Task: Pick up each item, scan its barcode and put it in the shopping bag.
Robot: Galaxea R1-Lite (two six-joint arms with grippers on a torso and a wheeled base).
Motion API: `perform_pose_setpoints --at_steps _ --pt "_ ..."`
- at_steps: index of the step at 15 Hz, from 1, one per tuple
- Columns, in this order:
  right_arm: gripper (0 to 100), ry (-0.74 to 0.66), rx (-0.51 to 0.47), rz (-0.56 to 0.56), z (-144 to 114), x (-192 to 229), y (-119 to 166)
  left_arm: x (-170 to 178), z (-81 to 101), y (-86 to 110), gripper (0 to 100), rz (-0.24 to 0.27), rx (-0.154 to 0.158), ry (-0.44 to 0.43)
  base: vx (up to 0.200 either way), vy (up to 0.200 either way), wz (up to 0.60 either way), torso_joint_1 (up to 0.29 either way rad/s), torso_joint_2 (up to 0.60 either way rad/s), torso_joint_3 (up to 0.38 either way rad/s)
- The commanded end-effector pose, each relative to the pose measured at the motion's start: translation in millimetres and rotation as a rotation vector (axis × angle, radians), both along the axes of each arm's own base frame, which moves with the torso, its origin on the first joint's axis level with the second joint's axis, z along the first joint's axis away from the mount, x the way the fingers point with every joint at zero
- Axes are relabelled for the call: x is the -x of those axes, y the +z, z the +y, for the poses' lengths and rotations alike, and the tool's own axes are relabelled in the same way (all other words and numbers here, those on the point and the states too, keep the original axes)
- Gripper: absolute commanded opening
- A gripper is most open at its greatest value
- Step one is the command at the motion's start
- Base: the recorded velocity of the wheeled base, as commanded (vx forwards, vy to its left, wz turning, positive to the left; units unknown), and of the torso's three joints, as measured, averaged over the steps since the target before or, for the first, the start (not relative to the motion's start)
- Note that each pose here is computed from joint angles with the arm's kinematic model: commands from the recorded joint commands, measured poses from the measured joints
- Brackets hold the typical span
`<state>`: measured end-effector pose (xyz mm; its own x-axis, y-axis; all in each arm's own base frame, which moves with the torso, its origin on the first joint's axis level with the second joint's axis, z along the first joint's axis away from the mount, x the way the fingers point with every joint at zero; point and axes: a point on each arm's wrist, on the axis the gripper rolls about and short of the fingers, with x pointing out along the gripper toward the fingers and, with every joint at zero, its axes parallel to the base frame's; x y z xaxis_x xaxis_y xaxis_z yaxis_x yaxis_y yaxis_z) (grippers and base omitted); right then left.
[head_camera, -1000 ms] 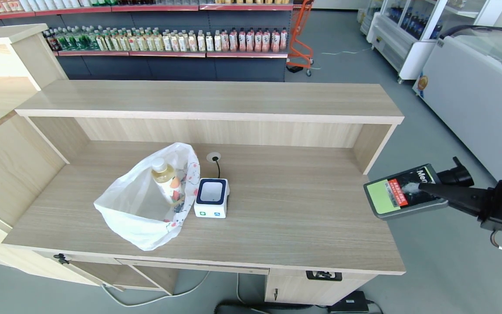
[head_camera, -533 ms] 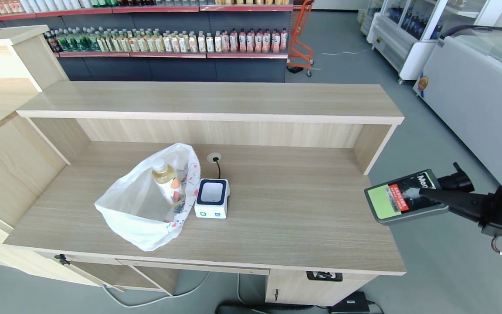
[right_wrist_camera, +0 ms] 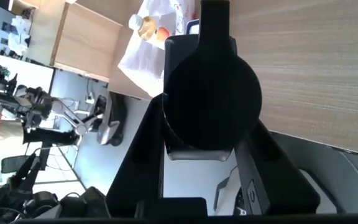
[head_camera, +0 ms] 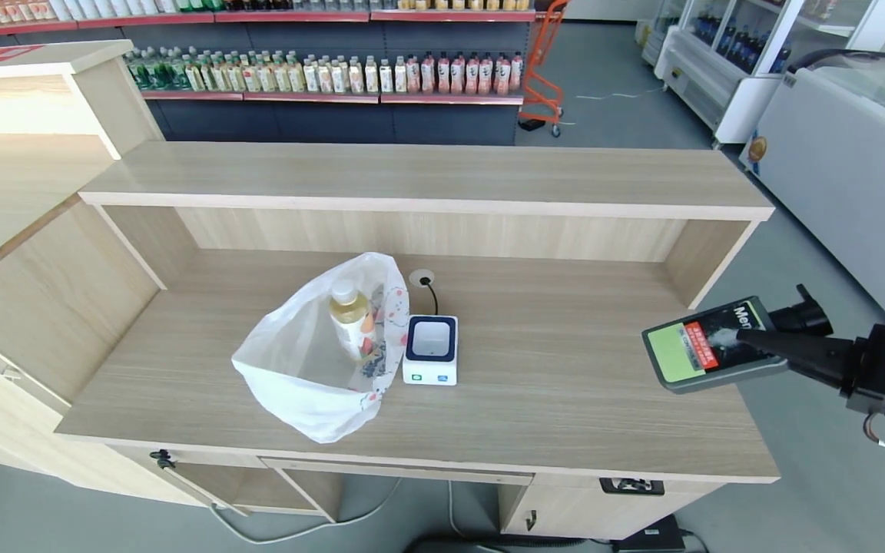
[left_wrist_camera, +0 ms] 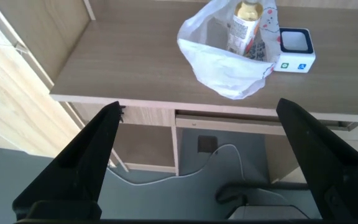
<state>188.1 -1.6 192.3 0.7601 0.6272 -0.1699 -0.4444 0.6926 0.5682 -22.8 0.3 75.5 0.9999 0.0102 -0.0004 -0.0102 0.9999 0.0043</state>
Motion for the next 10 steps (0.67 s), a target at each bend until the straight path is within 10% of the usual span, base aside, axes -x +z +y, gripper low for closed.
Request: perform_pose_setpoints --at_steps 1,5,10 --pt "0 -0.009 0.002 0.016 -1.0 -8.9 -1.8 0.0 0.0 0.0 100 0.0 0.0 0.001 0.0 0.2 0.0 0.007 0.0 -0.002" --pt "0 -0.04 0.012 0.012 -3.8 -33.0 -6.1 0.0 0.0 0.0 100 0.0 0.004 0.001 0.0 0.2 0.0 0.002 0.0 0.006" --pt "0 -0.066 0.02 0.035 -5.3 -48.1 -18.6 0.0 0.0 0.0 100 0.0 0.001 0.001 0.08 0.0 0.0 0.0 0.0 0.001"
